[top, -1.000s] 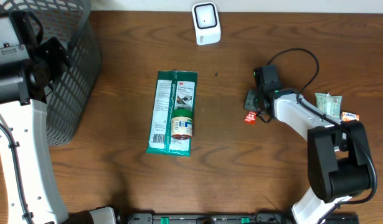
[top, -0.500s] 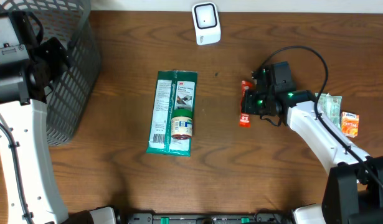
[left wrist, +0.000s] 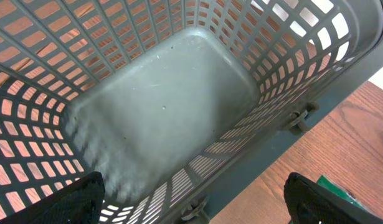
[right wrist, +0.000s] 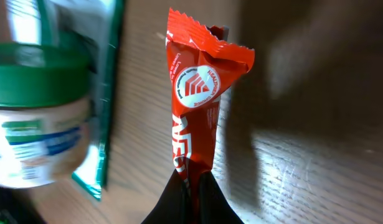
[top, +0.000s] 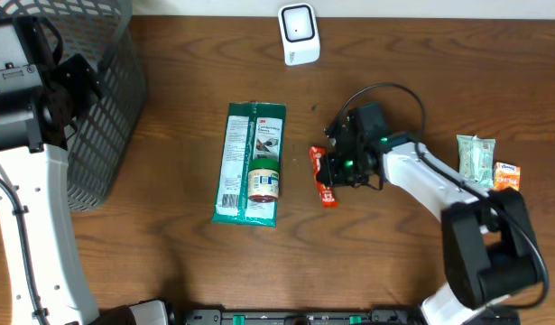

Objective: Scan the item barcode

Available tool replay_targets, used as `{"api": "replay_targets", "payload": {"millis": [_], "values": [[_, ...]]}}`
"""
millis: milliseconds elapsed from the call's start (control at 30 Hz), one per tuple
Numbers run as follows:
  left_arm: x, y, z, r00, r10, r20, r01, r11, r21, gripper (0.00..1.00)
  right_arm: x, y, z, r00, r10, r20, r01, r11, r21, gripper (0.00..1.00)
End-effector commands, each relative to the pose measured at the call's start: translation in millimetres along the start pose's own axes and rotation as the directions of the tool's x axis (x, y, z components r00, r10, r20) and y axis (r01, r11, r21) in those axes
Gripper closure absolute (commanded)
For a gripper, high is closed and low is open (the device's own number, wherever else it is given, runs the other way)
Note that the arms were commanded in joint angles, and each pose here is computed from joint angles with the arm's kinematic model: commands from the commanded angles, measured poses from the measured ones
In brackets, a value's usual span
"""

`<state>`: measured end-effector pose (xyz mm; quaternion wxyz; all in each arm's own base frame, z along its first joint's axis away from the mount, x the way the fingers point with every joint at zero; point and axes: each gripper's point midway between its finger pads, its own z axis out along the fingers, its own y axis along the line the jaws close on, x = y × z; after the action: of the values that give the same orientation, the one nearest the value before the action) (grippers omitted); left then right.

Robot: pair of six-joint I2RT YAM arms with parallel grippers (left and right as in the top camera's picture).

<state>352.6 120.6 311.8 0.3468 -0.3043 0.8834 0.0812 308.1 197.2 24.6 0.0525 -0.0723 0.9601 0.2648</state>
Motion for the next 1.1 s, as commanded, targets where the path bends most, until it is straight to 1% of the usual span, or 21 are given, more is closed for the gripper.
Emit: {"api": "replay_targets", "payload": {"millis": [0, 200, 267, 433, 500, 667, 1067], "values": [[-3, 4, -1, 1.0, 0.005, 0.009, -0.004, 1.0, -0.014, 0.08, 12, -8, 13, 0.998, 0.01, -0.057, -0.01, 1.0, 0.001, 0.99], [-3, 4, -1, 1.0, 0.004, 0.009, -0.004, 1.0, -0.014, 0.08, 19, -19, 11, 0.995, 0.055, -0.087, -0.054, 0.998, 0.018, 0.99], [-3, 4, -1, 1.0, 0.004, 0.009, -0.004, 1.0, -0.014, 0.07, 21, -27, 9, 0.994, 0.049, -0.093, -0.045, 0.998, 0.044, 0.99], [-3, 4, -1, 1.0, 0.004, 0.009, -0.004, 1.0, -0.014, 0.08, 26, -69, 0, 0.993, 0.076, -0.088, -0.05, 0.963, 0.266, 0.99], [-3, 4, -1, 1.0, 0.004, 0.009, -0.004, 1.0, -0.014, 0.08, 27, -77, -2, 0.993, 0.078, -0.088, -0.046, 0.948, 0.314, 0.99], [-3, 4, -1, 1.0, 0.004, 0.009, -0.004, 1.0, -0.014, 0.07, 28, -78, -3, 0.994, 0.037, -0.106, -0.001, 0.948, 0.317, 0.99], [-3, 4, -1, 1.0, 0.004, 0.009, -0.004, 1.0, -0.014, 0.08, 23, -77, -2, 0.996, 0.016, -0.091, 0.013, 0.95, 0.312, 0.99]]}}
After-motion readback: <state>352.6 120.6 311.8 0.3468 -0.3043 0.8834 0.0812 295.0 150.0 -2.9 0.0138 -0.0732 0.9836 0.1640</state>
